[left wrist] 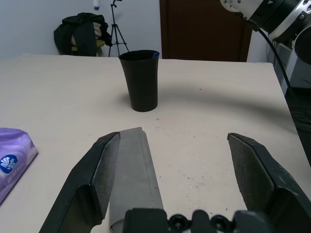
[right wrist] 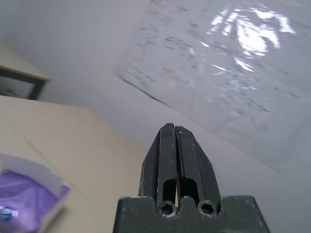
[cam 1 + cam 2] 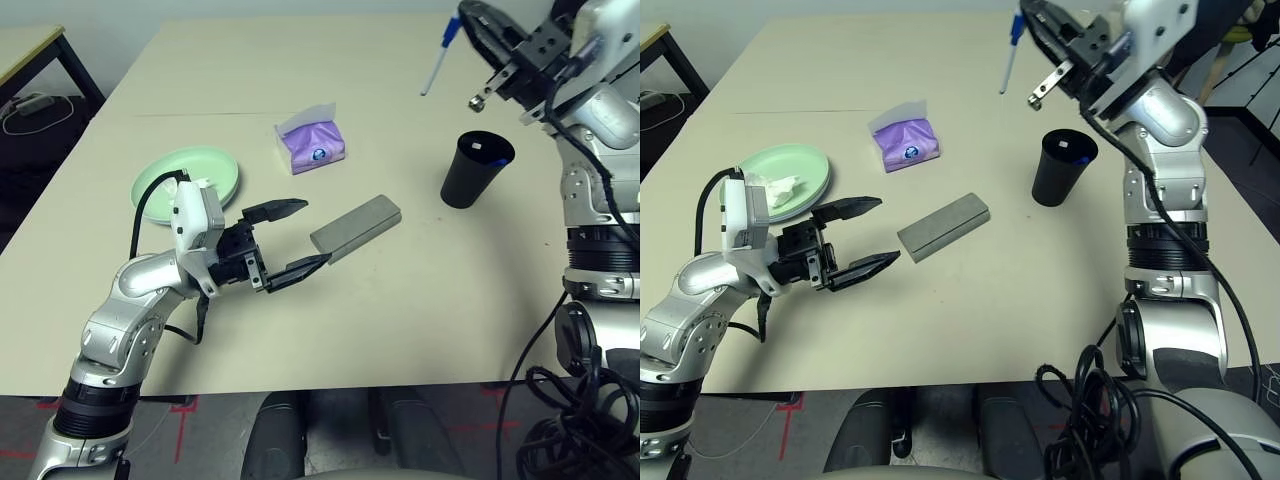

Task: Organize and tidy the items on the table.

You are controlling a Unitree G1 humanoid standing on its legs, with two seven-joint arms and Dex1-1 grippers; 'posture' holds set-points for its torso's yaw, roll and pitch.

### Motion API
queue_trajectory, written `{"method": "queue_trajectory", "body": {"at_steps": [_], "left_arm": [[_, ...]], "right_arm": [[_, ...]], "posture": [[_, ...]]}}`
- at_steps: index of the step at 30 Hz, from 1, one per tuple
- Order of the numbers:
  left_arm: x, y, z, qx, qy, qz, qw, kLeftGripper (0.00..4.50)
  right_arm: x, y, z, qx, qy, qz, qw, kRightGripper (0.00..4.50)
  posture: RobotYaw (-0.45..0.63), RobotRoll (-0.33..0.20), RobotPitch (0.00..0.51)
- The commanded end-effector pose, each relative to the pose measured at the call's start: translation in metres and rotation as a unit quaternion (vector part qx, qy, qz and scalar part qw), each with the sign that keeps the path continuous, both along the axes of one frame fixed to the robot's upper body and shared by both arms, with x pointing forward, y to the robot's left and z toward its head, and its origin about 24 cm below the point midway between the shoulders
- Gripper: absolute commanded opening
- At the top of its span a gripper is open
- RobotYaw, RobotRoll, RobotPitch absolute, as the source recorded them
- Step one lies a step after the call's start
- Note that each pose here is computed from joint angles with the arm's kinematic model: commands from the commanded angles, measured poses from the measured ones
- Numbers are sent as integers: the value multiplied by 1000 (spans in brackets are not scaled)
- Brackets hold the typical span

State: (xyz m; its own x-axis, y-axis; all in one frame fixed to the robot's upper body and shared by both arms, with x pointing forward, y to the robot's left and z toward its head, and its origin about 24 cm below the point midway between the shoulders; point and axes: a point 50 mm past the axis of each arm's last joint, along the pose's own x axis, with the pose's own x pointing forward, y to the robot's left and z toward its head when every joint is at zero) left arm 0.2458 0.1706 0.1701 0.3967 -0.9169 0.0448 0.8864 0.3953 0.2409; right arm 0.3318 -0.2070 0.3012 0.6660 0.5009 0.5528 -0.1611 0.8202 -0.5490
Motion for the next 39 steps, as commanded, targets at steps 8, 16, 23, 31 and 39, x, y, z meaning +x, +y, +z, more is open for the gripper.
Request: {"method": "queue_trajectory", "body": {"at_steps": [8,16,23,31,39], "left_arm": [[0,-1,-3,8,-4,-13,1000,4500],[0,1,-4,11,-4,-12,1000,4500],[-1,2,-4,12,-5,-11,1000,4500],[-1,2,-5,14,-4,-11,1000,4500],[-1,2,-4,16,-4,-10,1000,4500]], "right_arm": [[1,-22,-29,-1,27,-103,994,30],[0,-17,-42,0,57,-95,994,30],[-3,-8,-51,21,88,-75,993,30],[-6,-7,-66,42,135,-82,987,30],[-3,-11,-80,45,175,-104,978,30]], "posture": [[-25,0,134],[-21,0,135],[-17,0,132],[-21,0,136],[-21,0,139]]}}
